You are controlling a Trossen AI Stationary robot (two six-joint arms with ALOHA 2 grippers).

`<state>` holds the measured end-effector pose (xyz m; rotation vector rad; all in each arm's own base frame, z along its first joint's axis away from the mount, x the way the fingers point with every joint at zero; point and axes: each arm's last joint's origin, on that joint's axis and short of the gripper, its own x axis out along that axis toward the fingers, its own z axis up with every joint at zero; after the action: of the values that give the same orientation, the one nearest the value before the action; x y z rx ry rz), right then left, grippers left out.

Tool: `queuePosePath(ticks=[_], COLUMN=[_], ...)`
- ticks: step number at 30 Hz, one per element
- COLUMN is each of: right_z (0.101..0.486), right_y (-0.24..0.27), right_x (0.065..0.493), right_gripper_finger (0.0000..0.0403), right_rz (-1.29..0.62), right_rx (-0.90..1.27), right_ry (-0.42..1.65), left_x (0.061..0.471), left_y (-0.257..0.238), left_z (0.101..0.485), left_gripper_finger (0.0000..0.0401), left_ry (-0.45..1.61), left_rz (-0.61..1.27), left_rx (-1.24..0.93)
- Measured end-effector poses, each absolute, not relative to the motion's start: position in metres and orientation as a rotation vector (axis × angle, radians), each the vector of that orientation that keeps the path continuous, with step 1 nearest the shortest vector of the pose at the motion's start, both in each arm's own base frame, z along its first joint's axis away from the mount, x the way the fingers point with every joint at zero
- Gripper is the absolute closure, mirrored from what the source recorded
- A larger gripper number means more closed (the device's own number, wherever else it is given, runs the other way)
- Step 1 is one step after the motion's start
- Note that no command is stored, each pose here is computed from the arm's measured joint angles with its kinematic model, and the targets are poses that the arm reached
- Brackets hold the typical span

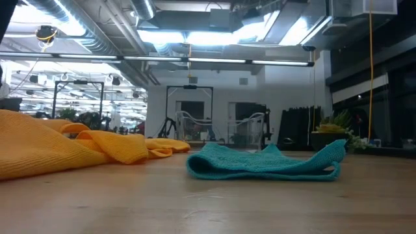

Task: Fold microfiber towels
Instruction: Fold the blue microfiber cloth

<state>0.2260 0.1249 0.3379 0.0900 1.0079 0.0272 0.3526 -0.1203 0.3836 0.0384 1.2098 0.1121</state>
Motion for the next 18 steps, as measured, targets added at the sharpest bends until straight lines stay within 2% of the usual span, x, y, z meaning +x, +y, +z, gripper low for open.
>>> queuePosePath(ticks=[9, 15, 18], right_z=[0.303, 0.284, 0.275], right_y=[0.140, 0.151, 0.156], right_x=[0.256, 0.275, 0.283], right_gripper_finger=[0.0187, 0.0187, 0.0187], right_rz=[-0.024, -0.029, -0.022], right_rx=[0.061, 0.074, 0.071], right_ry=[1.108, 1.101, 1.095], left_x=[0.350, 0.349, 0.347], left_y=[-0.126, -0.132, -0.137], left_z=[0.366, 0.356, 0.351], left_gripper_finger=[0.0161, 0.0158, 0.0159], left_ry=[1.251, 1.270, 1.333], left_rz=[0.213, 0.290, 0.176], left_rx=[0.009, -0.059, -0.037])
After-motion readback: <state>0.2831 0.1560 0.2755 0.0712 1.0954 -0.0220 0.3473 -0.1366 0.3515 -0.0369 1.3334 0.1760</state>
